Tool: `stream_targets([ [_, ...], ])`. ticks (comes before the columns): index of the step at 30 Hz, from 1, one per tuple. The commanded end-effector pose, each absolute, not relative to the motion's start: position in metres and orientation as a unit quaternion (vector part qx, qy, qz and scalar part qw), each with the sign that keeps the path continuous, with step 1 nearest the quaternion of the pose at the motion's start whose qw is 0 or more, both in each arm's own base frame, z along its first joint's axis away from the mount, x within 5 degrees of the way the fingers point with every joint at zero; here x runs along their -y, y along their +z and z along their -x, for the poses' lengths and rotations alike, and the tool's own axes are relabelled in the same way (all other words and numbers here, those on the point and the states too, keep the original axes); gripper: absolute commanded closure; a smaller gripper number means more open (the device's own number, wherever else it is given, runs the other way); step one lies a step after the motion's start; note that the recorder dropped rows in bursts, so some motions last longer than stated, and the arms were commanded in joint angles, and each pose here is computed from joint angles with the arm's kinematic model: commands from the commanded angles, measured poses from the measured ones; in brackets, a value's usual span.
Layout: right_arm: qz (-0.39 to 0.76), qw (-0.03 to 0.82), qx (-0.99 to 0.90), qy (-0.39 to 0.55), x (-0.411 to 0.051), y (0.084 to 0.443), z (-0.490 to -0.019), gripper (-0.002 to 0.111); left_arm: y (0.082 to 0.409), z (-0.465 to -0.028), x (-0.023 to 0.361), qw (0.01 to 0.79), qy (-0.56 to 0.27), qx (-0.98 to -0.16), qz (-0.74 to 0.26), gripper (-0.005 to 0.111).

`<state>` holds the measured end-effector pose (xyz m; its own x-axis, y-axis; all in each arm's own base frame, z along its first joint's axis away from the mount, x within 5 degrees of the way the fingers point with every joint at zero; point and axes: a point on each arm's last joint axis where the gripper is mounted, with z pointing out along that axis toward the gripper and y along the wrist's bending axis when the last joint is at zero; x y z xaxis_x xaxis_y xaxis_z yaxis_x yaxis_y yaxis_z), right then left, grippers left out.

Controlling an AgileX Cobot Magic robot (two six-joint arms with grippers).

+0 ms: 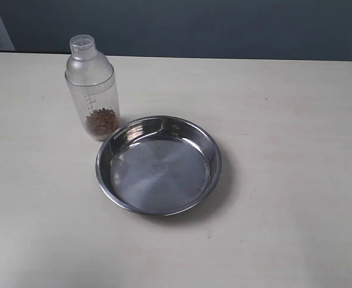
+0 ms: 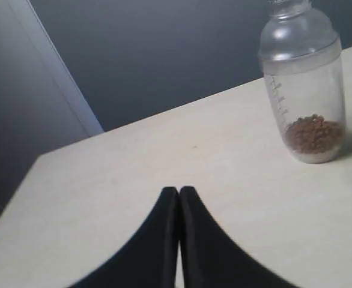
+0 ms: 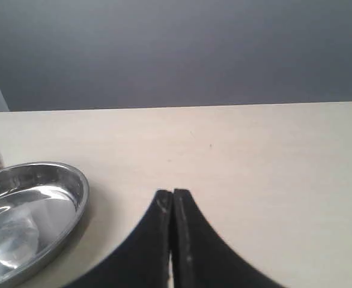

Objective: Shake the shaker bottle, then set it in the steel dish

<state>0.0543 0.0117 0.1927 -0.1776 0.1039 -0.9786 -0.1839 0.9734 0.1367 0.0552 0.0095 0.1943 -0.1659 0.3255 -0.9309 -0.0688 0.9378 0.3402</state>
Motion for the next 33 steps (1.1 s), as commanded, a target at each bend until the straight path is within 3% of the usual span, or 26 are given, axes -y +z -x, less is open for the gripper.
stream_targets([
  [1, 0.024, 0.645, -0.755, 0.112, -0.011, 0.192, -0.054, 0.109, 0.195, -0.055, -0.013, 0.622, 0.242, -0.729, -0.156, 0.106],
  [11, 0.024, 0.645, -0.755, 0.112, -0.011, 0.192, -0.054, 0.109, 0.196, -0.055, -0.013, 0.622, 0.251, -0.724, -0.164, 0.106],
  [14, 0.024, 0.645, -0.755, 0.112, -0.011, 0.192, -0.054, 0.109, 0.202, -0.056, -0.009, 0.653, 0.237, -0.700, -0.166, 0.106],
  [15, 0.024, 0.645, -0.755, 0.112, -0.011, 0.192, -0.054, 0.109, 0.205, -0.056, -0.006, 0.682, 0.188, -0.695, -0.131, 0.106],
  [18, 0.024, 0.647, -0.754, 0.112, -0.011, 0.193, -0.054, 0.109, 0.221, -0.055, -0.002, 0.760, -0.091, -0.636, 0.100, 0.106],
  [20, 0.024, 0.647, -0.754, 0.112, -0.011, 0.193, -0.054, 0.109, 0.229, -0.053, -0.006, 0.772, -0.187, -0.578, 0.188, 0.106],
  [25, 0.024, 0.647, -0.754, 0.112, -0.011, 0.193, -0.054, 0.109, 0.241, -0.048, -0.011, 0.805, -0.223, -0.502, 0.226, 0.106],
  [33, 0.024, 0.646, -0.755, 0.112, -0.011, 0.192, -0.054, 0.109, 0.247, -0.045, -0.014, 0.825, -0.224, -0.466, 0.227, 0.106],
])
